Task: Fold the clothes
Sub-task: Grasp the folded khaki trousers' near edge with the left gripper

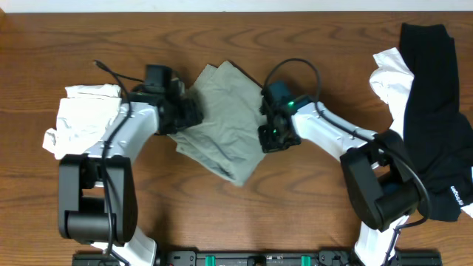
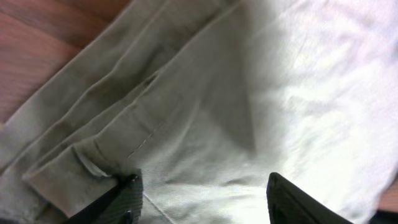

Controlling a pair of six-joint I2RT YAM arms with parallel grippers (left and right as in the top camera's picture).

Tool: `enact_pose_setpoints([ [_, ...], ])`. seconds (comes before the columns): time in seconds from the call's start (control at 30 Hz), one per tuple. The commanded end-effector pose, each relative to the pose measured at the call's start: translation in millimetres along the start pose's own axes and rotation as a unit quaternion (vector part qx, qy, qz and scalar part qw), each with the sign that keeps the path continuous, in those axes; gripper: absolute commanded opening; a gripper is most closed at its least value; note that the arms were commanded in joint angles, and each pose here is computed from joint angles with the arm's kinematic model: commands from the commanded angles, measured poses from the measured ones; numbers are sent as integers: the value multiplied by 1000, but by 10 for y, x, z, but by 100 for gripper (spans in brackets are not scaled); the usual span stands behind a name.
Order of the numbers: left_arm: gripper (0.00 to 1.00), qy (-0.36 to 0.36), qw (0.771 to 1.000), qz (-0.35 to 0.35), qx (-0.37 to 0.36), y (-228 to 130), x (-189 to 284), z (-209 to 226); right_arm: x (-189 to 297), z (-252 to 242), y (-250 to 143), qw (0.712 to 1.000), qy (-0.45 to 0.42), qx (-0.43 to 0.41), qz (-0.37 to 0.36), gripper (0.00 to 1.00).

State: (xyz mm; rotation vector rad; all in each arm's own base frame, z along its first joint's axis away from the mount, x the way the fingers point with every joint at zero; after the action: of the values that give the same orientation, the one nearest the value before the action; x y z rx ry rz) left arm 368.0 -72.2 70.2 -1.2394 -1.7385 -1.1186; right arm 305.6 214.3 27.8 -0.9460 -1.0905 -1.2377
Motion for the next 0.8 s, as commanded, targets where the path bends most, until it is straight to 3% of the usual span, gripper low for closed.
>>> enact_pose_setpoints([
  [0.0,69,-69,997,-20,-12,191,191,-125,80,157,-48,1000,15,3,-5,1],
  [0.03,72,-78,996,-26,-15,217,248,-150,127,154,-29,1000,12,4,-14,1],
  [0.17,99,-88,992,-79,-47,315,633,-289,495,78,122,997,-11,6,-82,1],
  [0.27,98,-93,988,-107,-58,263,989,-405,935,-12,258,987,-28,14,-157,9],
  [0.33,98,-70,992,-103,-32,118,1173,-377,1262,-79,338,977,-34,21,-210,26],
  [0.37,98,-52,994,-92,-5,31,1220,-327,1387,-97,371,972,-32,29,-230,28],
  [0.53,98,0,996,5,88,-483,1176,-129,1864,-235,558,947,-31,66,-313,27],
  [0.67,98,18,986,65,155,-828,862,44,1926,-465,688,942,-41,42,-330,24],
  [0.77,98,-7,982,79,169,-976,629,57,1950,-567,711,942,-45,30,-332,22],
])
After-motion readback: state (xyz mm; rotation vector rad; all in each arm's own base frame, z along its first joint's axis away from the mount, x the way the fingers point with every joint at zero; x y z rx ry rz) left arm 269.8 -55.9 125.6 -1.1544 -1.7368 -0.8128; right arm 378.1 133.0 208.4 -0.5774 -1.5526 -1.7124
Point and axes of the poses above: each gripper's point midway between its finger pads, its own x axis back along the fingers, its own z axis along the line the jaws close on, y = z × x, the point moved 3 cm from there along x, back along the fingers, and after that the axes turned 7 degrees about -x, right-handed, at the moved point
